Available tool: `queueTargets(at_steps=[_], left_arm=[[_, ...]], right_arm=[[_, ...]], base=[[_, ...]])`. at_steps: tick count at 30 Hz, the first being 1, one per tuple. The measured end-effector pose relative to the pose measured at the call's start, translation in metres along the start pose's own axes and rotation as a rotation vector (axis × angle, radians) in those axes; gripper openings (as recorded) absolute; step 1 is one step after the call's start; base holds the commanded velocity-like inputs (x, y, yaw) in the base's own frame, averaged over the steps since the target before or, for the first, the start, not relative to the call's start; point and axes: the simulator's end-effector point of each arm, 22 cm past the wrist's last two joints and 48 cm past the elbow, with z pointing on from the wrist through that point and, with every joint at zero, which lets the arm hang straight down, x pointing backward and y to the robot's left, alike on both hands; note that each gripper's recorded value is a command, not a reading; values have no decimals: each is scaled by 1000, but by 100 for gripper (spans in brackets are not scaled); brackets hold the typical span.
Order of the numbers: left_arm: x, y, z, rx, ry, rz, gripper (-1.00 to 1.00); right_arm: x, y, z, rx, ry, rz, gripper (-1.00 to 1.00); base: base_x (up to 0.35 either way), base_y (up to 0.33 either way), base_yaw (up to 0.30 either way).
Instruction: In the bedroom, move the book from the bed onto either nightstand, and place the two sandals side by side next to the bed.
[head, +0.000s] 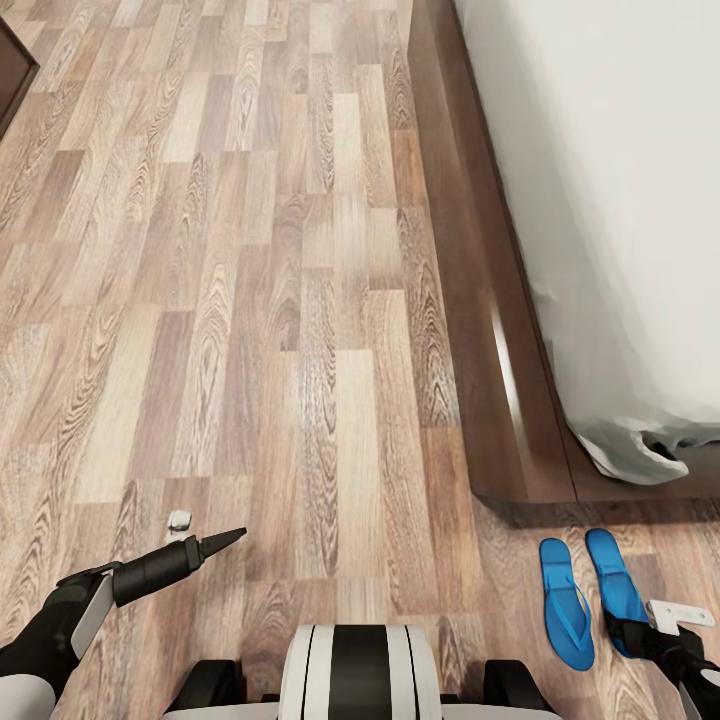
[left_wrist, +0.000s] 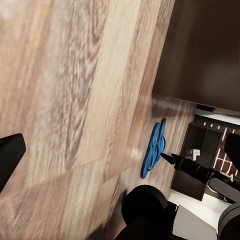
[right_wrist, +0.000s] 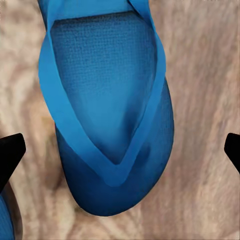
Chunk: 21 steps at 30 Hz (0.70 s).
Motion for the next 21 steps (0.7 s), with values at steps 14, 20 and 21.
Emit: queueTargets(at_steps=[14, 20, 21], left_arm=[[-1, 0, -1, -1, -2, 0, 100], [-4, -5, -1, 4, -5, 9, 100], [-5, -7, -2, 6, -6, 13, 100]], right_arm=[[0, 0, 0, 1, 0, 1, 100], [-5, -1, -2, 0, -12, 5, 100], [-7, -1, -3, 0, -15, 7, 100]], base=[[0, 0, 0], [0, 0, 0], [0, 0, 0]])
